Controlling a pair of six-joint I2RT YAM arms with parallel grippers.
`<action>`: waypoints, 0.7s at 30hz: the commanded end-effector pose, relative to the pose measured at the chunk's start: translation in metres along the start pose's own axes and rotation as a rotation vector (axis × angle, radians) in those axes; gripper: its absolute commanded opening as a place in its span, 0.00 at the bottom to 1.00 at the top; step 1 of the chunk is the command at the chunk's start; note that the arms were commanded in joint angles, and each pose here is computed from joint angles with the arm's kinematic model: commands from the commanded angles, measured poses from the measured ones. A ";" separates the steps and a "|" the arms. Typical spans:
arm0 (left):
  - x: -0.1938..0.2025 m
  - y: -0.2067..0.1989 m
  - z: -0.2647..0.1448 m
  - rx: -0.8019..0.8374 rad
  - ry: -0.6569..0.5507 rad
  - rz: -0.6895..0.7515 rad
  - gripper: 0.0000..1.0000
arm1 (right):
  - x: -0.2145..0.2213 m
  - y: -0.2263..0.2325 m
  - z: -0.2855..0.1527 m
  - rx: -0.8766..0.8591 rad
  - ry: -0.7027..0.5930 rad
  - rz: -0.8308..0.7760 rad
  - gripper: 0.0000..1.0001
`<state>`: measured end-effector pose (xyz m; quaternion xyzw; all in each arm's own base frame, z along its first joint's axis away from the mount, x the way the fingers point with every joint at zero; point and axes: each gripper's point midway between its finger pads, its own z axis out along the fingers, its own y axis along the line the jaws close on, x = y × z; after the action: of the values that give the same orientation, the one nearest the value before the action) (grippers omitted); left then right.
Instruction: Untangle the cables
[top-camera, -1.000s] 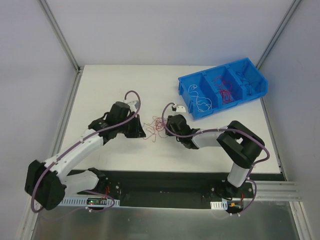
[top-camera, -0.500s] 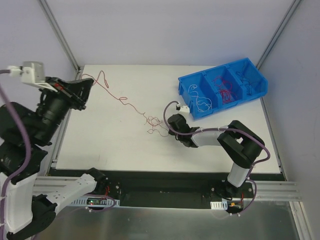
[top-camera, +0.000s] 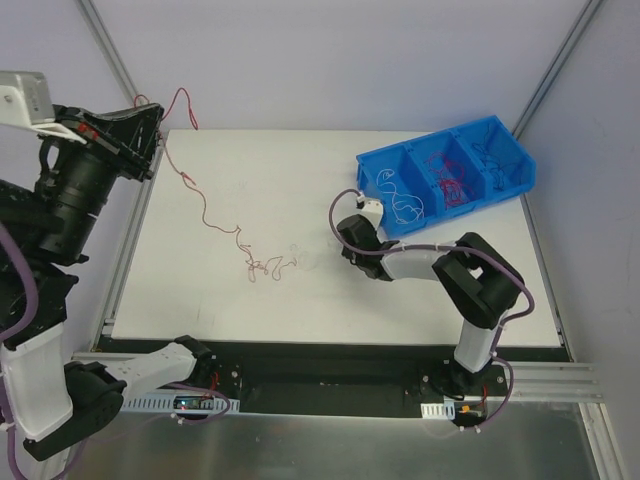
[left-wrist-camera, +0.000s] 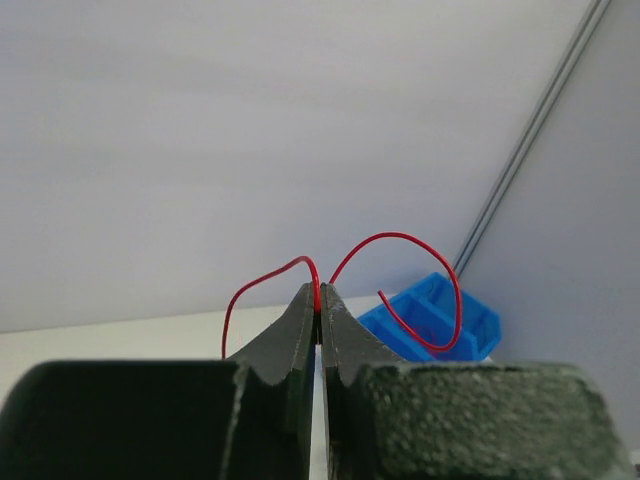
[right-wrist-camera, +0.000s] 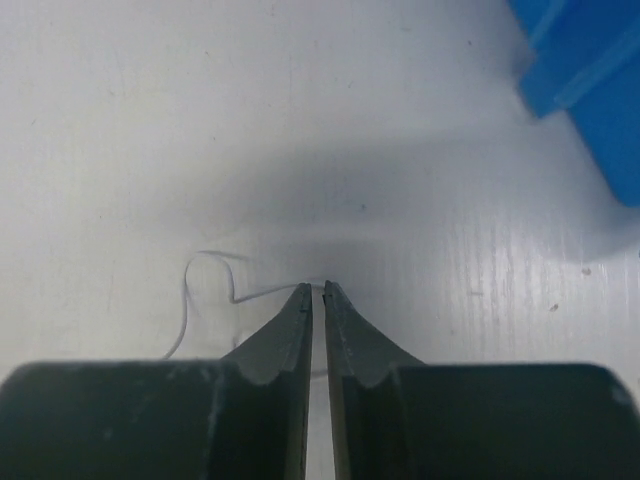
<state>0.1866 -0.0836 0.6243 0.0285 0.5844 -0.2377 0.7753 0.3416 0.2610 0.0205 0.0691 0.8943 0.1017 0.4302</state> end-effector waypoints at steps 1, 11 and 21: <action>0.022 0.009 0.014 -0.043 0.048 0.042 0.00 | -0.026 -0.002 0.012 0.059 0.000 -0.155 0.11; 0.065 0.015 0.026 -0.087 0.144 -0.012 0.00 | -0.049 0.037 -0.012 -0.225 0.163 -0.250 0.41; 0.072 0.001 0.037 -0.034 0.169 -0.058 0.00 | -0.032 0.121 -0.109 -0.755 0.003 -0.499 0.83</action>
<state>0.2390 -0.1146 0.5553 0.0231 0.6686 -0.2210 0.7097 0.3111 0.2980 0.1019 -0.1858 0.8708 0.2278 0.3940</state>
